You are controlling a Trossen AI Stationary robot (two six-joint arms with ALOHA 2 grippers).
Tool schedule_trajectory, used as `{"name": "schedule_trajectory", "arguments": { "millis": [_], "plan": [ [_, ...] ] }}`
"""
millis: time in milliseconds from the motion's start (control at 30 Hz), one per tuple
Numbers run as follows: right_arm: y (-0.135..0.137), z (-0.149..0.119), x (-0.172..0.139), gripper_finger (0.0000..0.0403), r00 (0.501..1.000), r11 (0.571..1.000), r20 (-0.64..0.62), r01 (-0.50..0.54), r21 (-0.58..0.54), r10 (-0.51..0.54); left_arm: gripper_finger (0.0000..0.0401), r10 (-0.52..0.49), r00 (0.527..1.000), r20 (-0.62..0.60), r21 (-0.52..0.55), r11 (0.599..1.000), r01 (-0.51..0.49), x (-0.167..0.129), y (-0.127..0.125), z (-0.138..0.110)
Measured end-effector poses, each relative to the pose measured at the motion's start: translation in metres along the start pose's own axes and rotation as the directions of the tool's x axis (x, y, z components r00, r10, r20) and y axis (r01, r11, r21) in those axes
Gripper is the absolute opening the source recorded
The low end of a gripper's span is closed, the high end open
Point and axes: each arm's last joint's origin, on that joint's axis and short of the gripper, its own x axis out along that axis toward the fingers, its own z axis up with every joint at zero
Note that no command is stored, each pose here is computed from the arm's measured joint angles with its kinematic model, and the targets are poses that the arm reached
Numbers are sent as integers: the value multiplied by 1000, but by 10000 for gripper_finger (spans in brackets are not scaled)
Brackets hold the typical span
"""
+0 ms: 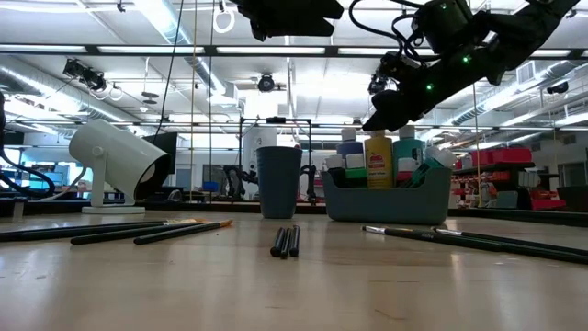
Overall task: Pick & Place Paint Supplies
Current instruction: Adjust the paint bottles in the blue bin
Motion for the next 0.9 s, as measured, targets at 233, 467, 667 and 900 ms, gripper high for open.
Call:
{"name": "schedule_trajectory", "arguments": {
  "millis": [233, 467, 667, 900],
  "plan": [
    [-1, 2, 0, 186, 1000, 1000, 18, 12, -14, -12, 229, 0, 1000, 0, 0, 1000, 0, 0, 0, 0],
    [3, 22, -12, 186, 983, 998, 175, 57, -33, -51, 229, 111, 994, -2, 0, 994, -111, 0, 3, 0],
    [19, 34, -41, 183, 952, 988, 266, -136, -76, 152, 229, 218, 976, 27, -52, 975, -216, -11, 11, 9],
    [36, 23, -76, 184, 878, 892, 158, -441, -103, 452, 229, 216, 975, 56, -25, 976, -215, -21, 15, 18]
  ]
}}
